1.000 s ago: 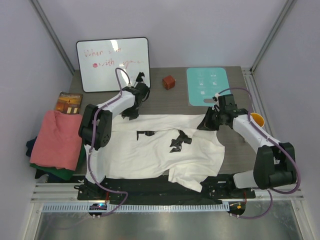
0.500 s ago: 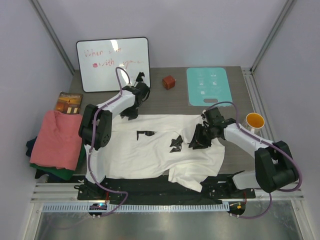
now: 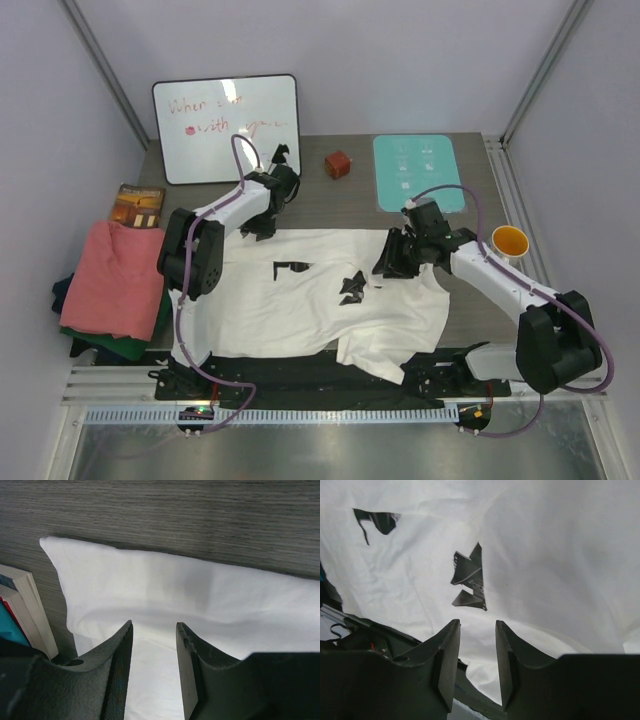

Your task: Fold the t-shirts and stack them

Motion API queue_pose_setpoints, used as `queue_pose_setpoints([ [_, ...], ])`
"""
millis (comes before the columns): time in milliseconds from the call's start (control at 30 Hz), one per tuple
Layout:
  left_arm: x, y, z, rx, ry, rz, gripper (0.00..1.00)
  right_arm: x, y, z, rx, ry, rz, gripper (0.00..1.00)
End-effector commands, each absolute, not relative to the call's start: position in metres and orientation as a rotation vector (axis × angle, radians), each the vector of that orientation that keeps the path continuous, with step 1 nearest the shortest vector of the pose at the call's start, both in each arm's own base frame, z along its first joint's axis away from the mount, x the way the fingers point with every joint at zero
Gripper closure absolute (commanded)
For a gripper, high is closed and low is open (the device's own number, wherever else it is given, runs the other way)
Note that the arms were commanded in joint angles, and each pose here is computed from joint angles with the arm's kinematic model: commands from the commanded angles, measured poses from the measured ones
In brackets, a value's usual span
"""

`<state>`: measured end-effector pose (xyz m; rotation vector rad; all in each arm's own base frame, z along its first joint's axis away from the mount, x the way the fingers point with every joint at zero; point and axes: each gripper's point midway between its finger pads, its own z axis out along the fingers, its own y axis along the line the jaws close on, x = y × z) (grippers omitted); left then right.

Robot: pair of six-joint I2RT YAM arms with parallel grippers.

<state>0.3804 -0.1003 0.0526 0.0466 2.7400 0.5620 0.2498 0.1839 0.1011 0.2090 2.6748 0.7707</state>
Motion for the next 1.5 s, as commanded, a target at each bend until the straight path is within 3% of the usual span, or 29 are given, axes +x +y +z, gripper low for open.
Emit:
queue_pose_setpoints([
  [0, 0.388, -0.097, 0.068, 0.032, 2.699, 0.566, 0.59, 0.223, 0.178, 0.072, 0.059, 2.709, 0.623, 0.6],
  [267, 0.388, -0.101, 0.061, 0.038, 2.726, 0.55, 0.6, 0.189, 0.165, 0.037, -0.017, 2.731, 0.507, 0.59],
  [367, 0.387, -0.101, 0.06, 0.037, 2.73, 0.548, 0.6, 0.195, 0.163, 0.036, 0.0, 2.705, 0.479, 0.49],
  [1467, 0.385, -0.101, 0.055, 0.073, 2.753, 0.557, 0.62, 0.271, 0.211, 0.032, -0.14, 2.638, 0.347, 0.49],
])
